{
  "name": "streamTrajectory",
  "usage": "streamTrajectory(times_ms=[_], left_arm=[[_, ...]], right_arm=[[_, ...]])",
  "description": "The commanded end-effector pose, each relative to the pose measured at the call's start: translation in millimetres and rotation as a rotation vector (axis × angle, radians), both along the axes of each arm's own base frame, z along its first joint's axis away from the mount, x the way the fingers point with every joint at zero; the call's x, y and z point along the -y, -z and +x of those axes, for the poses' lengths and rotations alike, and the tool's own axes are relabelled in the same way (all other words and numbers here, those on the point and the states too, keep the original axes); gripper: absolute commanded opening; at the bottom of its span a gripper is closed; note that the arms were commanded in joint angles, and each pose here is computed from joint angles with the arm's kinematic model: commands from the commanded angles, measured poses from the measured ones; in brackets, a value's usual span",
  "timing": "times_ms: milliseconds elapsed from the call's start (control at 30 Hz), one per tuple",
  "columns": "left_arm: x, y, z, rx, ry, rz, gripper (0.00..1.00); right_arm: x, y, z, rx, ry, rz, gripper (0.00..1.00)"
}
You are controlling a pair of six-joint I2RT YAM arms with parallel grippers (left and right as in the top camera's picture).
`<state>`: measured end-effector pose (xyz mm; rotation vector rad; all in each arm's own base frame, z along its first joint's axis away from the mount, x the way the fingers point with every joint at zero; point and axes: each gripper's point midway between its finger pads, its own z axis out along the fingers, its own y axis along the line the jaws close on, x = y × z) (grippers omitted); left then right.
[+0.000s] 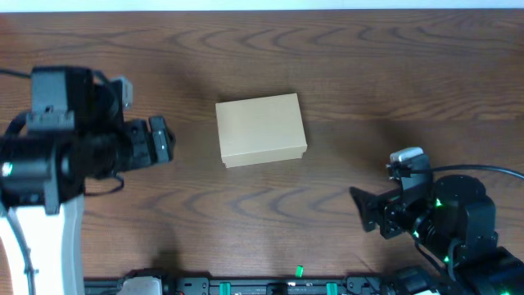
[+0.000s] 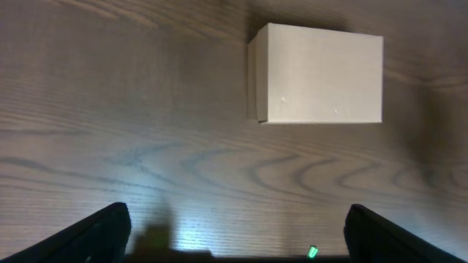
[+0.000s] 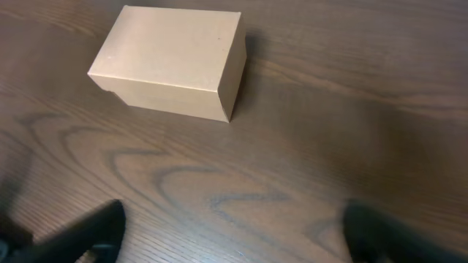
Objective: Pack container
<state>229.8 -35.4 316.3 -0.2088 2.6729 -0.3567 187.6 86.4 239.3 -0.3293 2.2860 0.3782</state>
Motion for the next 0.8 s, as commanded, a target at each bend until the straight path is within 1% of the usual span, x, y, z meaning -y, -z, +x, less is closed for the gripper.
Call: streamTrajectory(times_ms=[0,67,233,300,433,533,667,767], left_arm=[[-1.9,-14.6,-13.8,0.060,0.007,0.015,0.95],[-6.2,-21.4,-23.7,0.101,0.005,0.045,0.95],[-7.3,-41.8,-48.6,0.234,0.055,0.092,0.95],[-12.8,-48.9,-62.1,0.286,0.036,0.123,0.96],[-14.8,-54.6,-93.9,0.378,0.022,0.138,0.95],[-17.7,-39.9,-120.7,0.412,0.003,0.151,0.95],[-17.1,-13.0,-144.6,0.429,-0.055,0.105,0.95],[-16.3,-1.0,-157.5,0.485,-0.107,0.058,0.95]], right_arm=[[8.1,4.1,2.6,-0.022,0.079,0.016,0.99],[12.7,4.6,4.3,-0.021,0.110,0.007,0.99],[13.6,4.4,4.9,-0.019,0.115,0.003,0.99],[13.7,4.7,4.6,-0.020,0.115,0.003,0.99],[14.1,6.0,3.5,-0.027,0.115,0.000,0.99],[14.2,6.5,3.1,-0.030,0.115,-0.001,0.99],[14.2,6.5,3.1,-0.030,0.115,-0.001,0.99],[14.2,6.5,3.1,-0.030,0.115,-0.001,0.99]])
